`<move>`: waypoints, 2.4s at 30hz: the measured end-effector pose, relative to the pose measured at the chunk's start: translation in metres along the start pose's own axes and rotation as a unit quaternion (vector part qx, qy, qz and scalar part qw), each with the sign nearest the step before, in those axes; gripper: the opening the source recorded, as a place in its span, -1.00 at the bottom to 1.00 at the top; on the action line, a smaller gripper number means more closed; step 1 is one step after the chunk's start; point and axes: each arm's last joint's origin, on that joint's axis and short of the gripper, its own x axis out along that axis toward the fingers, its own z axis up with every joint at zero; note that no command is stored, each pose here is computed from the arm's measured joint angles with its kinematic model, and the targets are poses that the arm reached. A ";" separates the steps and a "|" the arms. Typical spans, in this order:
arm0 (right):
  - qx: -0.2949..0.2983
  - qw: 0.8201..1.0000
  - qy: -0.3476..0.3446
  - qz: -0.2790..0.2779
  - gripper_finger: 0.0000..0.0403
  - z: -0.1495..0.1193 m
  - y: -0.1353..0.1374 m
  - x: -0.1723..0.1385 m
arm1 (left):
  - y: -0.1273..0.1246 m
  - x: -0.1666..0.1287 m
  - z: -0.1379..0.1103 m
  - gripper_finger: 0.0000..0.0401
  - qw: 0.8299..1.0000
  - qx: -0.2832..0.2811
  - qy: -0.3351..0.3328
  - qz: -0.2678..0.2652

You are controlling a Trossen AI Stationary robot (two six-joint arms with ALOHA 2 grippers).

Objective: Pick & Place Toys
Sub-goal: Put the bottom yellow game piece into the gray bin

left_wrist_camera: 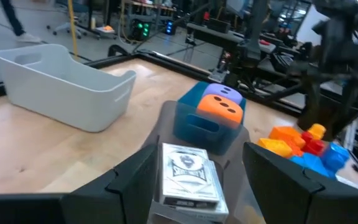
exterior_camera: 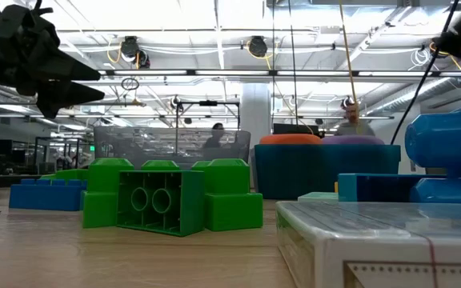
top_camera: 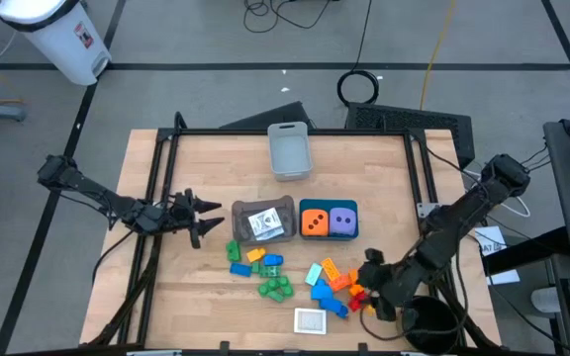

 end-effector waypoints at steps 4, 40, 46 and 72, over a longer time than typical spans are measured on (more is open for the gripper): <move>0.030 0.997 0.074 -0.004 0.19 -0.014 0.001 0.008 | 0.001 0.000 0.000 0.21 1.000 0.000 -0.005 0.013; 0.037 0.983 0.179 0.018 -0.49 -0.022 -0.002 0.038 | 0.002 0.000 0.001 0.21 0.999 -0.006 -0.016 0.037; 0.039 0.987 0.153 0.039 -0.49 -0.015 -0.004 0.009 | 0.002 0.000 0.001 0.21 0.999 -0.005 -0.016 0.037; -0.157 0.939 -0.302 -0.044 -0.49 0.074 -0.106 -0.028 | 0.007 0.017 0.028 0.21 0.992 -0.053 -0.110 -0.013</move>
